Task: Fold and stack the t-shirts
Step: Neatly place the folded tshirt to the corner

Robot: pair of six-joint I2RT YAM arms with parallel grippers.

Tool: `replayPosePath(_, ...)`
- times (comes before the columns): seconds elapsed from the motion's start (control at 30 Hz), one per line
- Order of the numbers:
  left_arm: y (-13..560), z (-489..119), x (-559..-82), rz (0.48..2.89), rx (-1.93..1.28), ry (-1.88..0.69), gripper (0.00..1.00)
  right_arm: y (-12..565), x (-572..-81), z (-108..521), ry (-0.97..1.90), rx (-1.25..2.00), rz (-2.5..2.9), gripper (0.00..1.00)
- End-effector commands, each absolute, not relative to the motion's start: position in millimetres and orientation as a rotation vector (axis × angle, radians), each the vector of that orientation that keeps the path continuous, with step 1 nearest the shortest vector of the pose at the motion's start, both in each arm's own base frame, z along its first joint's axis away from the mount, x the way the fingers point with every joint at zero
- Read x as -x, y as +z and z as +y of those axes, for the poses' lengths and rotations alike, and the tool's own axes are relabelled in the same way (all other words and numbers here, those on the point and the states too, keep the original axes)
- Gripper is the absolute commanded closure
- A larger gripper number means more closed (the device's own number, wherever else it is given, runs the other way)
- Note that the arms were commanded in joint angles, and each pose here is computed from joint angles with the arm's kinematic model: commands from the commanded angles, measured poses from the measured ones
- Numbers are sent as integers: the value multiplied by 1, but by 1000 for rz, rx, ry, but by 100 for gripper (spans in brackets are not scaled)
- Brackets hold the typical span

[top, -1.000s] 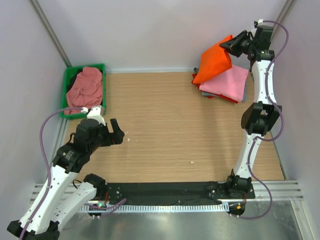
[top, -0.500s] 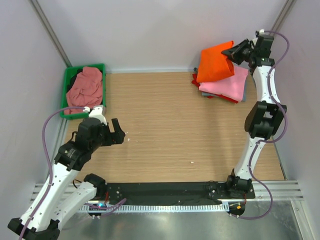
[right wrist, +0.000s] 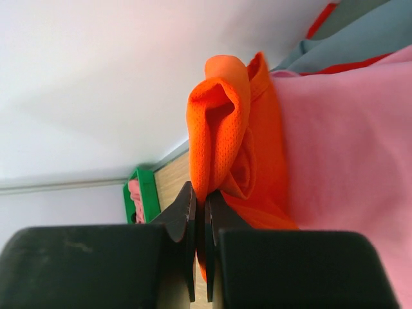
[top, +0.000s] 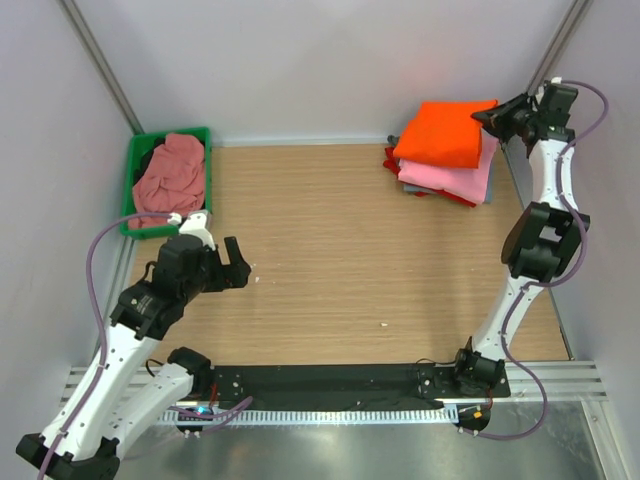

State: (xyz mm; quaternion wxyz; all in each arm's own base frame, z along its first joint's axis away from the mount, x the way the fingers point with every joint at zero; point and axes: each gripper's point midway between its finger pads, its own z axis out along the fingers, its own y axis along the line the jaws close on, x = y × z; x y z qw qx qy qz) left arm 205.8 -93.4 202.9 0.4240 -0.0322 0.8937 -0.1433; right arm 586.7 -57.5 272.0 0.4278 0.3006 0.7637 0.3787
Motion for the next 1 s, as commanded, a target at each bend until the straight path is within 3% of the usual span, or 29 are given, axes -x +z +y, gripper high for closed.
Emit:
replayPosePath(0.0,208,-98,-212,2207,73,-383,11,327,-572,-77,934,-723,1810,99)
replayPosePath(0.23,205,-98,-212,2217,72,-378,12,318,-562,-99,938,-797,1831,99)
replayPosePath(0.5,205,-98,-213,2217,74,-375,12,249,-565,-100,975,-906,1941,96)
replayPosePath(0.8,205,-98,-213,2220,72,-377,12,193,-565,-146,783,-1070,2020,66)
replayPosePath(0.83,205,-99,-213,2219,70,-378,12,191,-565,-150,766,-1076,2024,58)
replayPosePath(0.93,206,-99,-213,2217,67,-384,12,165,-570,-166,671,-1127,2071,45)
replayPosePath(0.97,205,-99,-212,2219,66,-385,12,180,-575,-172,650,-1100,2047,44)
